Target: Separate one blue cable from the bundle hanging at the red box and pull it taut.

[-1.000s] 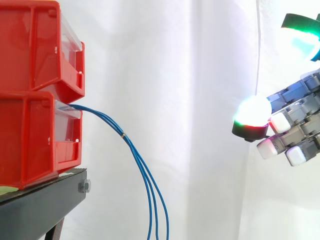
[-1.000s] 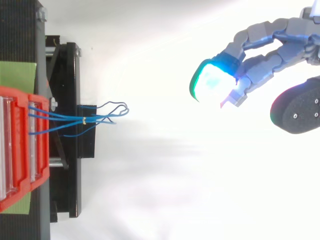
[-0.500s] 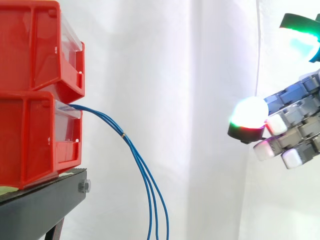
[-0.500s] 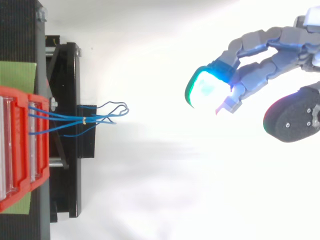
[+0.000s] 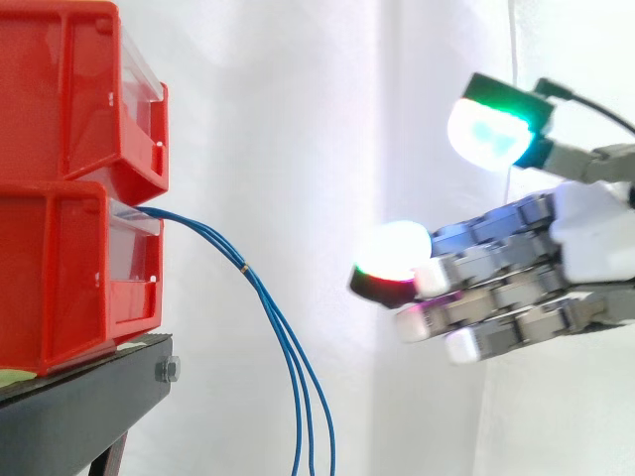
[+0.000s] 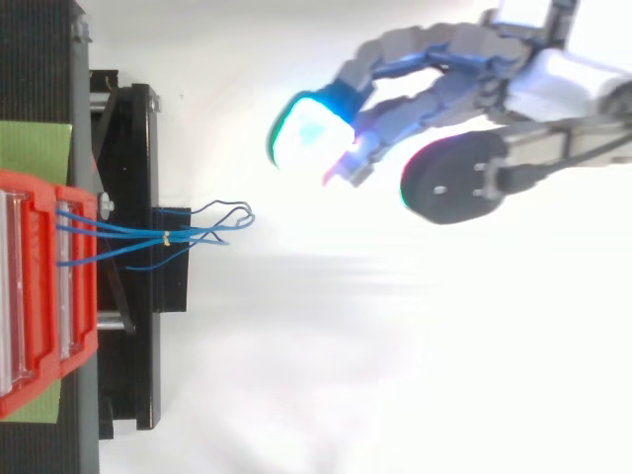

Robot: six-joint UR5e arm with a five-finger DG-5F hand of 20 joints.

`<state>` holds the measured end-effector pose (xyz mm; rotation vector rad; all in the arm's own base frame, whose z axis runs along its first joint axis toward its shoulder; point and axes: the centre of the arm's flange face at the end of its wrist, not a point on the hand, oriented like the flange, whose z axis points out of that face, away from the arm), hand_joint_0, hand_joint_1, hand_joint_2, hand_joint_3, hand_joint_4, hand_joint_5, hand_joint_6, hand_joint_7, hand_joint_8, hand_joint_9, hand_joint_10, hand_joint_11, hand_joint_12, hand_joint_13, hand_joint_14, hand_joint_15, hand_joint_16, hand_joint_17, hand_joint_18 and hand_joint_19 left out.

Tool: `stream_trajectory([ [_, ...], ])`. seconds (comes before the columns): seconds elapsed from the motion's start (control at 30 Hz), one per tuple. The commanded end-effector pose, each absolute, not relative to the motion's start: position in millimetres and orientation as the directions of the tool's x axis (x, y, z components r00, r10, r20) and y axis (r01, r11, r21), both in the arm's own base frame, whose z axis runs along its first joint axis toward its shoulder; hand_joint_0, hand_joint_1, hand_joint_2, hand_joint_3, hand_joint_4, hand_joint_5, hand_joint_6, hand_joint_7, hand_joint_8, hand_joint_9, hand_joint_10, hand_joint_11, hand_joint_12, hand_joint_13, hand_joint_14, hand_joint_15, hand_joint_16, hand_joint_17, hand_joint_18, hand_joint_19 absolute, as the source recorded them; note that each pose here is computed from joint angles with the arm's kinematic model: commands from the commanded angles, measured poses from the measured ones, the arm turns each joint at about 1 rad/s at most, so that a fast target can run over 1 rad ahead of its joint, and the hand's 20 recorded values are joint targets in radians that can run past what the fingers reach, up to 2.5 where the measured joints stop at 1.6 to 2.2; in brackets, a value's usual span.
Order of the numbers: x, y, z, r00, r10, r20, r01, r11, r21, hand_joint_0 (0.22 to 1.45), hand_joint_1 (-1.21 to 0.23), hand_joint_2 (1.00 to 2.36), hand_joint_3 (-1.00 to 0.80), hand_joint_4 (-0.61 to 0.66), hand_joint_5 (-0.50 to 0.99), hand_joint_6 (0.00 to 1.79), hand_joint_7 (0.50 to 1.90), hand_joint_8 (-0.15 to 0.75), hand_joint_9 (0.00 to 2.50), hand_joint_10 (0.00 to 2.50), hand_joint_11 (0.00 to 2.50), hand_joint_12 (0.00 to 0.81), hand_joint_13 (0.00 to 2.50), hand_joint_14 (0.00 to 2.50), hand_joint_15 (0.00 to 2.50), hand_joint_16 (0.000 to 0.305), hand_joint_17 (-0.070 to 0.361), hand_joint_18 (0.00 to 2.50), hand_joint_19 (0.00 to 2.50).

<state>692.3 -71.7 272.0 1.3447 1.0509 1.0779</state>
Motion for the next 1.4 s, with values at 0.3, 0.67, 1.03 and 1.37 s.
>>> stream_trajectory([
  [0.3,748,-58,238,0.191,0.982,0.008,0.033,-0.014,0.999,0.57,-0.60,1.00,-0.47,0.28,-0.17,0.50,0.81,0.340,0.83,0.01,0.34,0.330,0.58,0.01,0.24,0.042,0.094,0.54,0.40],
  [0.67,781,-39,204,0.156,0.988,-0.016,0.010,0.015,1.000,0.58,-0.63,1.00,-0.50,0.29,-0.17,0.50,0.82,0.339,0.84,0.01,0.34,0.328,0.59,0.01,0.25,0.042,0.094,0.54,0.40],
  [1.03,785,-29,197,0.106,0.994,0.005,-0.002,-0.005,1.000,0.57,-0.69,1.00,-0.50,0.31,-0.16,0.50,0.88,0.338,0.86,0.01,0.39,0.329,0.63,0.01,0.27,0.040,0.091,0.55,0.40],
  [1.37,792,-32,206,0.060,0.996,0.065,-0.083,-0.060,0.995,0.59,-0.63,1.00,-0.46,0.30,-0.14,0.50,0.98,0.347,0.92,0.01,0.45,0.329,0.68,0.01,0.30,0.039,0.088,0.57,0.41],
])
